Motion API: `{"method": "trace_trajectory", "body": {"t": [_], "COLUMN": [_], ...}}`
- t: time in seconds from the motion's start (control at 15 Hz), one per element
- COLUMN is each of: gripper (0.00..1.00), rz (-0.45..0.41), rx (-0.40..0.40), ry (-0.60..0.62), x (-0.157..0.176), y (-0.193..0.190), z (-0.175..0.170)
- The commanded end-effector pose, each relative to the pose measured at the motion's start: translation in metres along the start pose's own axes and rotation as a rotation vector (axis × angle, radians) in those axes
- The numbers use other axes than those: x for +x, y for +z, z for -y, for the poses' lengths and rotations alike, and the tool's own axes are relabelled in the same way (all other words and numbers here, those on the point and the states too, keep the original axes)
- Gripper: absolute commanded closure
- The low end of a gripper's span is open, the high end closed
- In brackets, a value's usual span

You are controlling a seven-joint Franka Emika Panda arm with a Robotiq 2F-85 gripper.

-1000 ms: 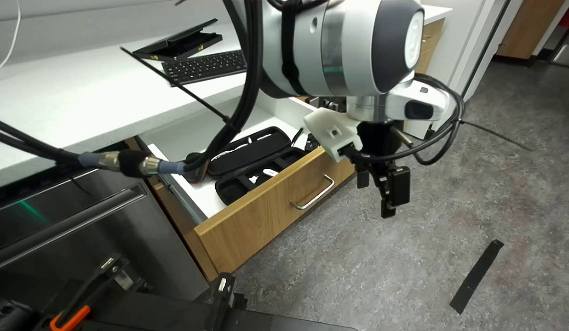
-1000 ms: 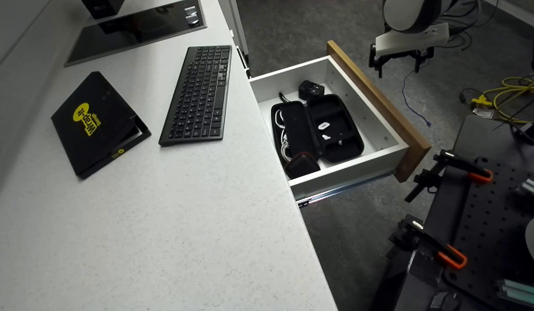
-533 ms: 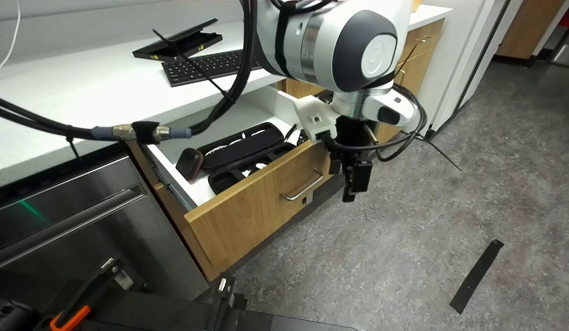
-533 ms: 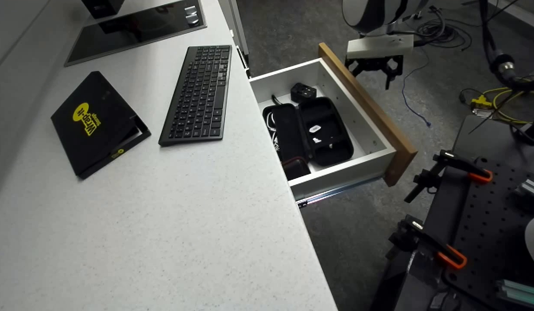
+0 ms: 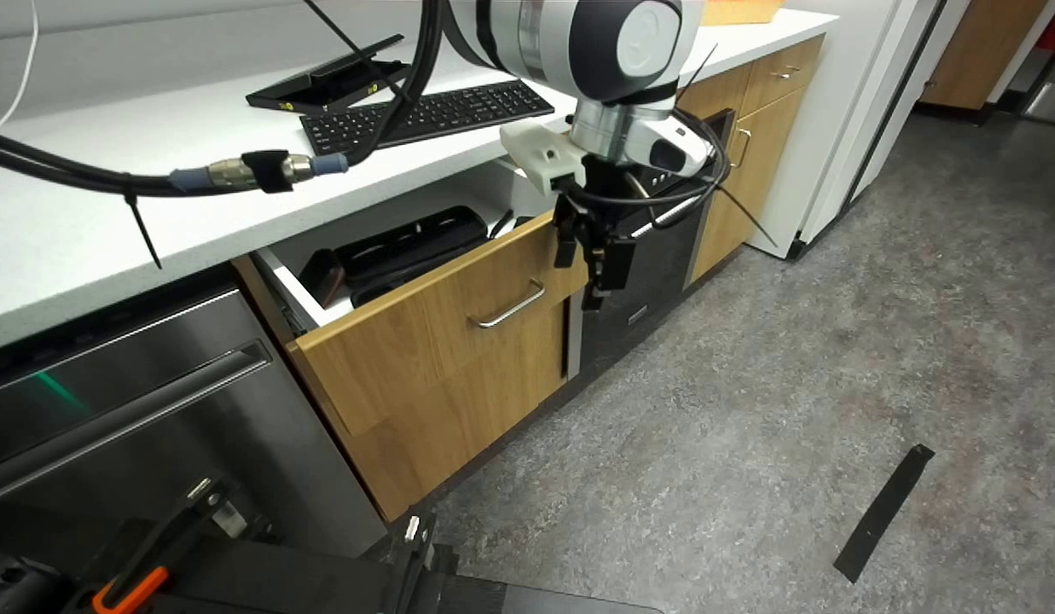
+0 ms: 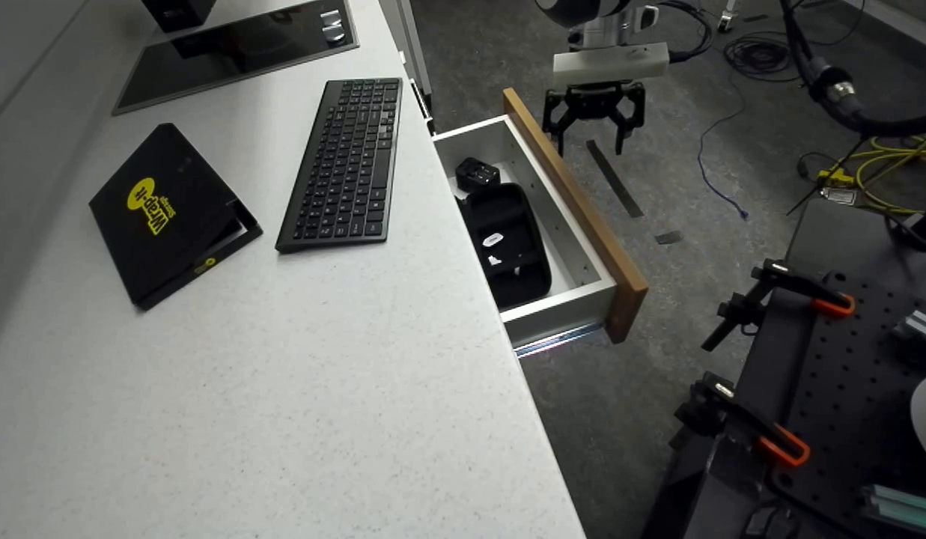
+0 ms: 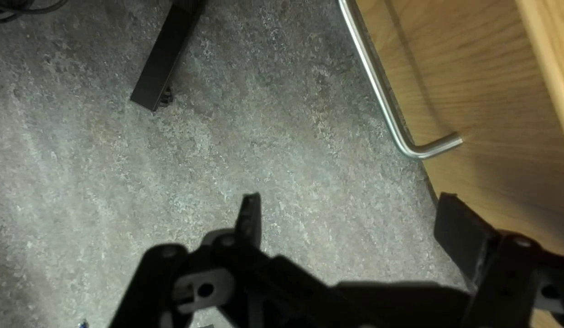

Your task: Close the drawer

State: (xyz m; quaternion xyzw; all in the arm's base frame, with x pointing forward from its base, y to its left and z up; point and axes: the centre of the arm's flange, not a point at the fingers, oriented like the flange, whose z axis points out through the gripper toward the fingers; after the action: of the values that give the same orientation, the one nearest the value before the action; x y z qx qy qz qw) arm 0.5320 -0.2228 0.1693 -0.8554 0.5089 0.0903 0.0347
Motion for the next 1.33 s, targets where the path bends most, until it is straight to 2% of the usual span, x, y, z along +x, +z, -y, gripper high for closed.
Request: {"method": "trace_trajectory", "body": {"t": [0.0, 0.33, 0.87, 1.27], "gripper": [0.0, 0.0, 0.0, 0.0], "rz": [0.003, 0.006, -0.014, -0.032], "rx": [-0.001, -0.006, -0.012, 0.052], "ry": [-0.012, -0.019, -0.037, -0.098], "x": [-0.004, -0.005, 0.01, 0.013], "y": [-0.001, 0.002, 0.04, 0.052], "z": [0.006, 0.01, 0.042, 0.073]}}
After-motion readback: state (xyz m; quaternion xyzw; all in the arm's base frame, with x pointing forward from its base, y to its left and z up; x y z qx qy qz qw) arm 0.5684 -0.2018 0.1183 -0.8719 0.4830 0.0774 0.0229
